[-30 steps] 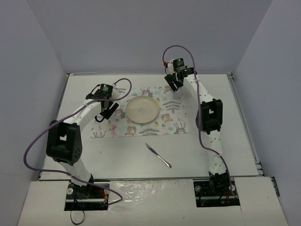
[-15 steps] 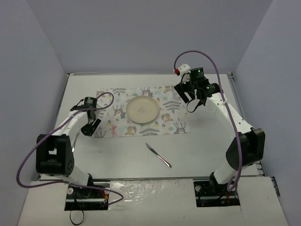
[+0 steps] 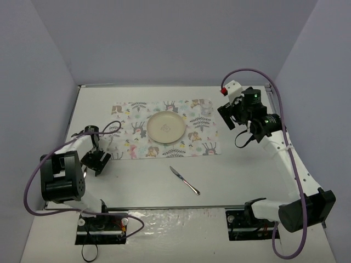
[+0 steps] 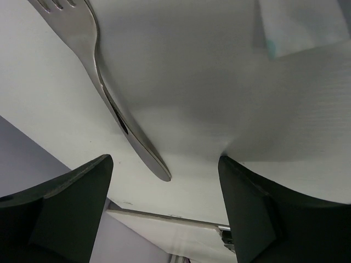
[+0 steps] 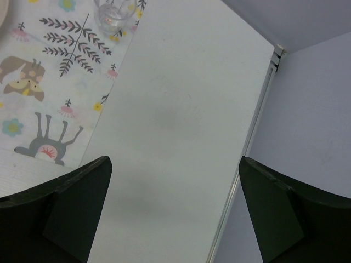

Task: Set the dinner table for one person

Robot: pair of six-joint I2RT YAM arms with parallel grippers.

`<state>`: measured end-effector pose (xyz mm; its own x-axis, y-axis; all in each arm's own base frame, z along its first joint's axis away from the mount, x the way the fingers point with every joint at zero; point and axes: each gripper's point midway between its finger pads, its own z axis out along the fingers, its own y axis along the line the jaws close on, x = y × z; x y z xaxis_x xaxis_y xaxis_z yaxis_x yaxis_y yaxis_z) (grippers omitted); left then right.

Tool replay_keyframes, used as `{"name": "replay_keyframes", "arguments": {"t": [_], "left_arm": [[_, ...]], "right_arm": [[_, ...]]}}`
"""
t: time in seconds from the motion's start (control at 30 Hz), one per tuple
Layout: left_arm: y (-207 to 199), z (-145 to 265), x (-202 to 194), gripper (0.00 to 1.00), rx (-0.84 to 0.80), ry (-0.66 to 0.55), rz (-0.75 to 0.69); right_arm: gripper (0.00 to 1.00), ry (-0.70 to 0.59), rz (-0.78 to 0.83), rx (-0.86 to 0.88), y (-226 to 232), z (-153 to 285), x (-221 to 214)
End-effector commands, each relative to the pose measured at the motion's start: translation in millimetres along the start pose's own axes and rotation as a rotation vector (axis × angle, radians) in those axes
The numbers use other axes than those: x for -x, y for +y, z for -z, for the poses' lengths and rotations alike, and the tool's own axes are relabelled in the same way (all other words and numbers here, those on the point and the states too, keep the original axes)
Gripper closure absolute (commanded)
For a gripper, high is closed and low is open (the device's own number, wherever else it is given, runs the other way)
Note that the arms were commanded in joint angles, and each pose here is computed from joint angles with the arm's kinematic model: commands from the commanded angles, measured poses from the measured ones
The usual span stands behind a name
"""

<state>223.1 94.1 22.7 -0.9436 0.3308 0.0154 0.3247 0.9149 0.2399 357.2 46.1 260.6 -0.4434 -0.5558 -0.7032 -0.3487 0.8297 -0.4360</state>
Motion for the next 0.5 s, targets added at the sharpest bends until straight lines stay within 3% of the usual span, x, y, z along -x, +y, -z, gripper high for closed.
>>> {"name": "replay_keyframes", "arguments": {"t": [0.0,0.2,0.37,0.47], "left_arm": [[3,-17,25,0.25,-0.172,-0.094,0.055],[10,-31,25,0.39,-0.279,-0.039,0.056],[7,-33,27,0.75,-0.353,0.004,0.047],[11,-33,31,0.90,-0.356,0.012,0.058]], "right_arm": [[0.02,-0.053,-0.069,-0.007,-15,6,16],[0.03,-0.048,-0.094,0.029,-12,-3,16],[0.03,-0.030,-0.097,0.054,-6,-10,10],[0.03,-0.024,-0.094,0.060,-4,-10,6]]}}
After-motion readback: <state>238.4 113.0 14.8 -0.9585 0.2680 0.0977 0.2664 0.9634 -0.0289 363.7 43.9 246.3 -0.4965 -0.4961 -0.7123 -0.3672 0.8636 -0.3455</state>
